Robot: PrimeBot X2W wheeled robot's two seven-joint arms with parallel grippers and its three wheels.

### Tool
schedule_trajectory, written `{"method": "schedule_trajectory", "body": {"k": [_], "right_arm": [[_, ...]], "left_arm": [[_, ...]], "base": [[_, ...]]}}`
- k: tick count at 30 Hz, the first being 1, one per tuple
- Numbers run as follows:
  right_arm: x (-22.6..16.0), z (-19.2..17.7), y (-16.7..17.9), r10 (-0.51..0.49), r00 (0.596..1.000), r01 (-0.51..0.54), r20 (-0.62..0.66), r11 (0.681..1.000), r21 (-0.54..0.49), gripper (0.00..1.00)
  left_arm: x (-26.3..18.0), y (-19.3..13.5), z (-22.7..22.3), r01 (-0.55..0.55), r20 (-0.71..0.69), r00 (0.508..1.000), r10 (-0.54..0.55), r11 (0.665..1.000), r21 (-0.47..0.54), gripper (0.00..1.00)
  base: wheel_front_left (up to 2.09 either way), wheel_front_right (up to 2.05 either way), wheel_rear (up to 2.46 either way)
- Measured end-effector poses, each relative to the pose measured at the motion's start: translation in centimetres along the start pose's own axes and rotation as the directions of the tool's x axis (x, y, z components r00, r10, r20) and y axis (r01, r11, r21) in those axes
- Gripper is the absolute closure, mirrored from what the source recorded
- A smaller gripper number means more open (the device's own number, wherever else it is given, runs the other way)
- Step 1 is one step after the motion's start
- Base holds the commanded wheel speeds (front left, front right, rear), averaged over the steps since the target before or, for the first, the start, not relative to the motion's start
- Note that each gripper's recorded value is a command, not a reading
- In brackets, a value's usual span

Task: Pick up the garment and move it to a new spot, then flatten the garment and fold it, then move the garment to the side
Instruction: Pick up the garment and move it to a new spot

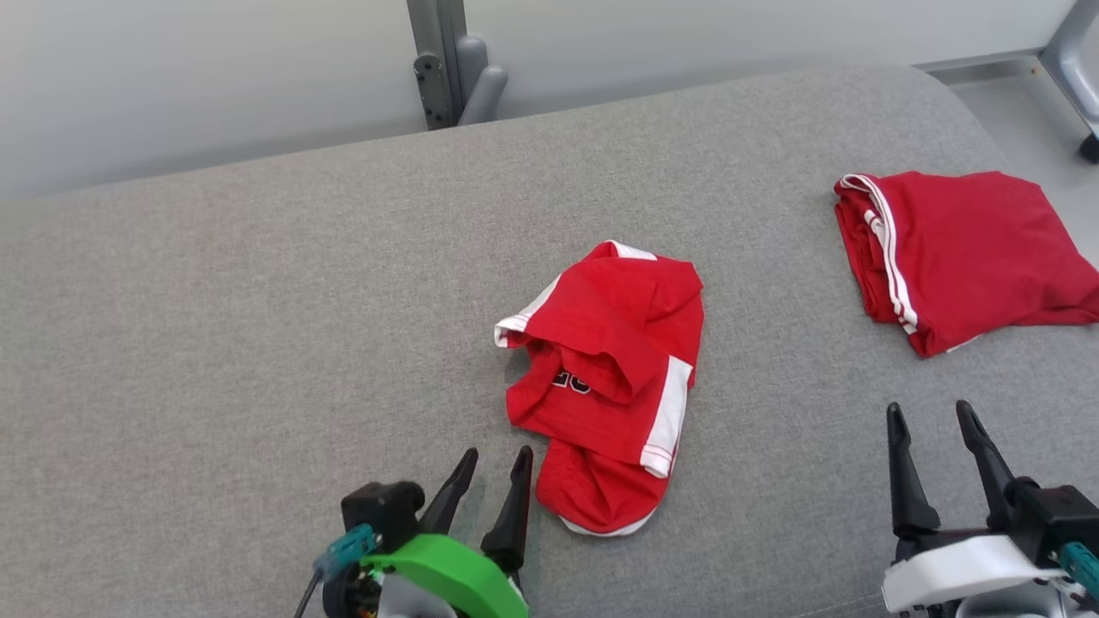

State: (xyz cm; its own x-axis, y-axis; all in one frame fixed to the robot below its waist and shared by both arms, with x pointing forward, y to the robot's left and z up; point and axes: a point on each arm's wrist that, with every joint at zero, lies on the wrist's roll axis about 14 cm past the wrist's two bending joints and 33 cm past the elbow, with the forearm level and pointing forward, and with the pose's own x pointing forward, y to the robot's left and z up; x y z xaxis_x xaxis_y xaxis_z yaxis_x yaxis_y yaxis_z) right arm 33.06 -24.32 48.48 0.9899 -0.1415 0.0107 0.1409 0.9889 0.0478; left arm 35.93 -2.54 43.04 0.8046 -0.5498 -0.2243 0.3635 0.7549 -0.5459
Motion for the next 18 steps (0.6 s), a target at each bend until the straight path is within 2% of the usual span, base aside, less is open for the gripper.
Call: {"method": "schedule_trajectory", "body": {"k": [6, 11, 18], "right_arm": [[-2.0, -0.2, -1.6, -0.04, 0.999, 0.04, -0.008, 0.999, -0.01, 0.0], [-2.2, 0.1, -1.9, -0.04, 0.999, 0.04, 0.003, 0.999, -0.024, 0.0], [-1.7, 0.7, -0.4, 0.014, 1.0, -0.013, 0.024, 0.999, -0.042, 0.0]], "left_arm": [[-4.2, 2.4, 2.4, -0.13, 0.143, 0.981, 0.133, 0.991, -0.032, 0.0], [-7.6, 4.8, 4.7, -0.23, 0.263, 0.941, 0.213, 0.973, 0.034, 0.0], [-11.5, 7.7, 6.5, -0.348, 0.358, 0.889, 0.284, 0.929, 0.126, 0.0]], "base": [[0.0, 0.0, 0.0], [0.0, 0.0, 0.0], [0.0, 0.0, 0.0]]}}
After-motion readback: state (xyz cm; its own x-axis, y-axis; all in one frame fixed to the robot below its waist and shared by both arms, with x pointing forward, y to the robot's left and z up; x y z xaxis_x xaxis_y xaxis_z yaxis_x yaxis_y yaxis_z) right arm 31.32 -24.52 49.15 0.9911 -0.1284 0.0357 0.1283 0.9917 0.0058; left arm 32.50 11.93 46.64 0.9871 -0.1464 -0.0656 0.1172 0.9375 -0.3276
